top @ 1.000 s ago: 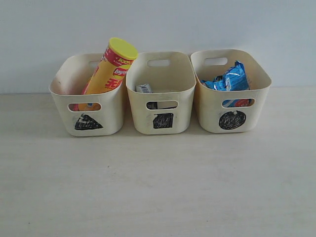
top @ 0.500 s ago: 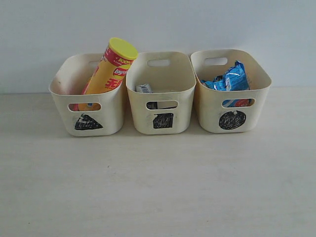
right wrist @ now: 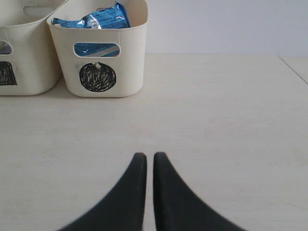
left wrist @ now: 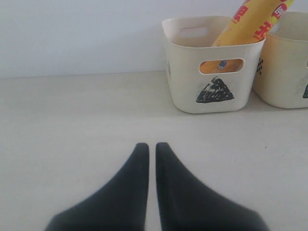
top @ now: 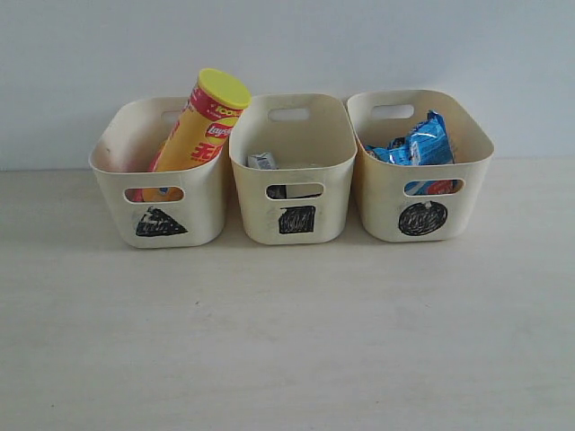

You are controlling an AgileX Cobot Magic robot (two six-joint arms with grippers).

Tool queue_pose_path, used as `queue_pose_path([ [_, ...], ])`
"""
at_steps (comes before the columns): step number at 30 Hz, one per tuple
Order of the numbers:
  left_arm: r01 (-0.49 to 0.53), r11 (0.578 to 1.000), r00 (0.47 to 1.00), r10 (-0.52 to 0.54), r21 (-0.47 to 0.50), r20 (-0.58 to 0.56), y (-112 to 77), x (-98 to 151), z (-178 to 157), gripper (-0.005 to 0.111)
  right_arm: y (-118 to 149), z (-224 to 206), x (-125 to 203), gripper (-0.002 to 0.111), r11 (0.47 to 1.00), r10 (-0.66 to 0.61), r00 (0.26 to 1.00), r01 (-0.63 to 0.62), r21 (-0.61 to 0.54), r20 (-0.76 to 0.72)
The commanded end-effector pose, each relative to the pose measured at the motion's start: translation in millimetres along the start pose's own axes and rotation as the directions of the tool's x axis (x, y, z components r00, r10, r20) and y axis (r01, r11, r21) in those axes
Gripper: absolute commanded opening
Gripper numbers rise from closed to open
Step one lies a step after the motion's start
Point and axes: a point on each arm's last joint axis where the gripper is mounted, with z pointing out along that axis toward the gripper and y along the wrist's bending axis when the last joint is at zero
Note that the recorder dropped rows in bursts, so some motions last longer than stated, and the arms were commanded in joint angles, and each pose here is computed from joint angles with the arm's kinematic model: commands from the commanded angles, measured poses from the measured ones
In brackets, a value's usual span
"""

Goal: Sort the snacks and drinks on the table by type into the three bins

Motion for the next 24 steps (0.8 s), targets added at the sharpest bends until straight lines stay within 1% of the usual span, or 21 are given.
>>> queue_pose_path([
  [1,0.015,1.000,1.000,-0.015,0.000,0.006,-0.1,0.5,0.1,0.004,-0.2,0.2,1.0,0.002,1.000,0.000,1.000,0.000,0.003,0.004],
  [9,0.015,1.000,1.000,-0.015,0.000,0.006,-0.1,0.5,0.1,0.004,-0.2,0.2,0.8,0.002,1.000,0.001,1.000,-0.001,0.003,0.007],
  [13,0.015,1.000,0.999,-0.015,-0.001,-0.034,-0.1,4.1,0.1,0.004,-0.2,0.2,0.8,0.002,1.000,0.001,1.000,-0.001,0.003,0.007],
  [24,0.015,1.000,0.999,-0.015,-0.001,-0.034,-0.1,4.1,0.1,0.004,-0.2,0.2,0.8,0.002,1.000,0.001,1.000,-0.001,0.003,0.007],
])
